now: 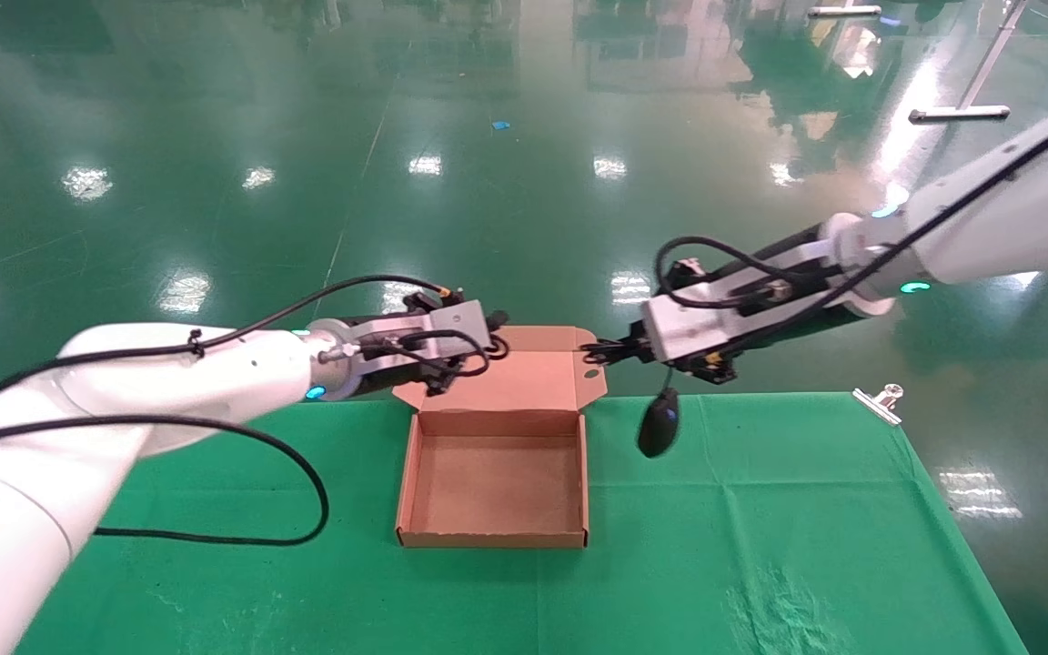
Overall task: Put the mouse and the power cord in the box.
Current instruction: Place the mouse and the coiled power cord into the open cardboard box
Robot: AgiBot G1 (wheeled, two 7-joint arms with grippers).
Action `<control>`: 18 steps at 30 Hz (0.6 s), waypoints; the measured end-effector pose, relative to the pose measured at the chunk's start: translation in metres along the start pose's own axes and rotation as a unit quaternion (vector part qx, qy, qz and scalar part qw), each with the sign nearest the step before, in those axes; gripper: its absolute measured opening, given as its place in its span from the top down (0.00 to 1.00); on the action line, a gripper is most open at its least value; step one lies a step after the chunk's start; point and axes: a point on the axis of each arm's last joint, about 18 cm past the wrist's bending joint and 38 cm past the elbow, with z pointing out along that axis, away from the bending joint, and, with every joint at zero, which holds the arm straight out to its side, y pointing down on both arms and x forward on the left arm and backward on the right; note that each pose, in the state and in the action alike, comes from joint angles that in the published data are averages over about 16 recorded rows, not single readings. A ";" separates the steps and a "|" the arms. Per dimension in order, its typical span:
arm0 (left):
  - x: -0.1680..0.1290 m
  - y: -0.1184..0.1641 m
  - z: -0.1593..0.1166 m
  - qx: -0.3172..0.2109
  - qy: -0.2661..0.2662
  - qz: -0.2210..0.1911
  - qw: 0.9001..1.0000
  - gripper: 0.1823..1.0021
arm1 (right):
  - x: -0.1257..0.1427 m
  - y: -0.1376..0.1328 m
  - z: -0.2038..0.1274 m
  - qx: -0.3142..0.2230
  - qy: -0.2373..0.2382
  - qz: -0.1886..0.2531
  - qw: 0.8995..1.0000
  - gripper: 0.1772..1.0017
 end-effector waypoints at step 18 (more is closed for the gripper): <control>0.084 -0.002 0.032 -0.016 0.043 0.022 0.999 0.91 | -0.031 0.030 -0.003 -0.009 -0.008 0.023 1.000 0.95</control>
